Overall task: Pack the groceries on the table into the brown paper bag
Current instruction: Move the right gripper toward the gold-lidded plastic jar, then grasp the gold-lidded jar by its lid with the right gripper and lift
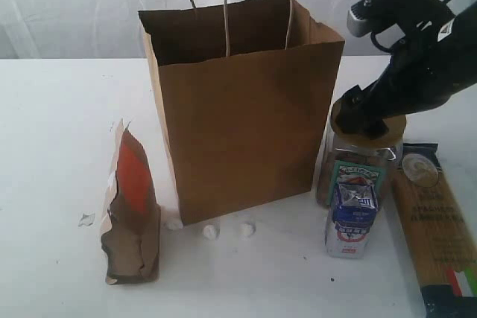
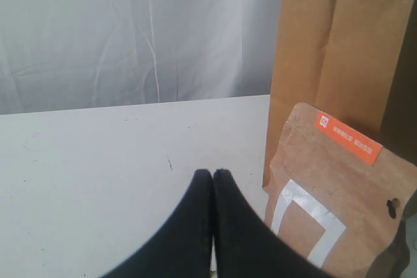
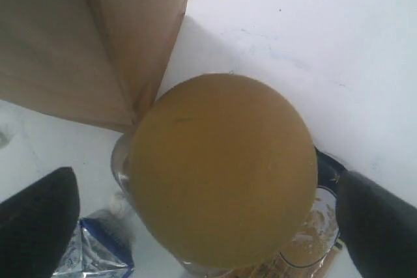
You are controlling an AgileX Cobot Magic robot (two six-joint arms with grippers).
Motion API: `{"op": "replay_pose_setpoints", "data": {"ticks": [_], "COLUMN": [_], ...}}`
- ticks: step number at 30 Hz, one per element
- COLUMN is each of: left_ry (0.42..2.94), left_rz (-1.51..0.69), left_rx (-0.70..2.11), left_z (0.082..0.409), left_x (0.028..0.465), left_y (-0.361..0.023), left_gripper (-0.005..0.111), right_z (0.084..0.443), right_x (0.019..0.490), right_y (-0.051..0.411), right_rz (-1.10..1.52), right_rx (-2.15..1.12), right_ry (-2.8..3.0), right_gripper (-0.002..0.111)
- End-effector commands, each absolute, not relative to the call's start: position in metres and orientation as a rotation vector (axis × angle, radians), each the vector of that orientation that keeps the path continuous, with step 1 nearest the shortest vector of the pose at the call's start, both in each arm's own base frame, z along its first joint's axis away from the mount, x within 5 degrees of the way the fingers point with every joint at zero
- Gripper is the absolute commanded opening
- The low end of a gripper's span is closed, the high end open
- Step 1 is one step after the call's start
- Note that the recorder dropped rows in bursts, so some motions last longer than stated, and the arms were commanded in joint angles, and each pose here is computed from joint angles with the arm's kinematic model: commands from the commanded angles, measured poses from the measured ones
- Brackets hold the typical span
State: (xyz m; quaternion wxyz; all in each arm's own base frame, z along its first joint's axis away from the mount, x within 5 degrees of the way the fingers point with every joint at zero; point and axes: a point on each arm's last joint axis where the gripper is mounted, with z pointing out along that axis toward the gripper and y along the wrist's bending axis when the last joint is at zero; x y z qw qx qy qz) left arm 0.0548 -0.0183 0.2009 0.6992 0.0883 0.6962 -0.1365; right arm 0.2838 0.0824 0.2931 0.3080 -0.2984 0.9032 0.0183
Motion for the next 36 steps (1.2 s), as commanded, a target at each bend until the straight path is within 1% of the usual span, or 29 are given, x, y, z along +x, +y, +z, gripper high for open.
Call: {"op": "replay_pose_setpoints", "data": {"ticks": [1, 15, 24, 27, 33, 36], "left_ry": [1.549, 1.549, 1.549, 1.549, 1.549, 1.549], "left_rz": [-0.307, -0.307, -0.307, -0.307, -0.307, -0.307], "left_rx": [0.19, 0.19, 0.19, 0.19, 0.19, 0.19], "left_z": [0.2, 0.2, 0.2, 0.2, 0.2, 0.2], "left_x": [0.055, 0.055, 0.055, 0.055, 0.055, 0.055], "left_y": [-0.018, -0.018, -0.018, -0.018, -0.018, -0.018], "left_gripper": [0.0, 0.0, 0.0, 0.0, 0.0, 0.0], "right_z": [0.283, 0.257, 0.255, 0.25, 0.229, 0.227], "right_x": [0.293, 0.31, 0.315, 0.316, 0.317, 0.314], "right_y": [0.082, 0.086, 0.082, 0.083, 0.086, 0.086], "right_rz": [0.033, 0.007, -0.037, -0.03, 0.026, 0.051], "right_rx": [-0.79, -0.845, -0.868, -0.872, -0.884, -0.884], "right_ry": [2.387, 2.419, 2.406, 2.426, 2.549, 2.586], "right_gripper": [0.105, 0.105, 0.105, 0.105, 0.105, 0.101]}}
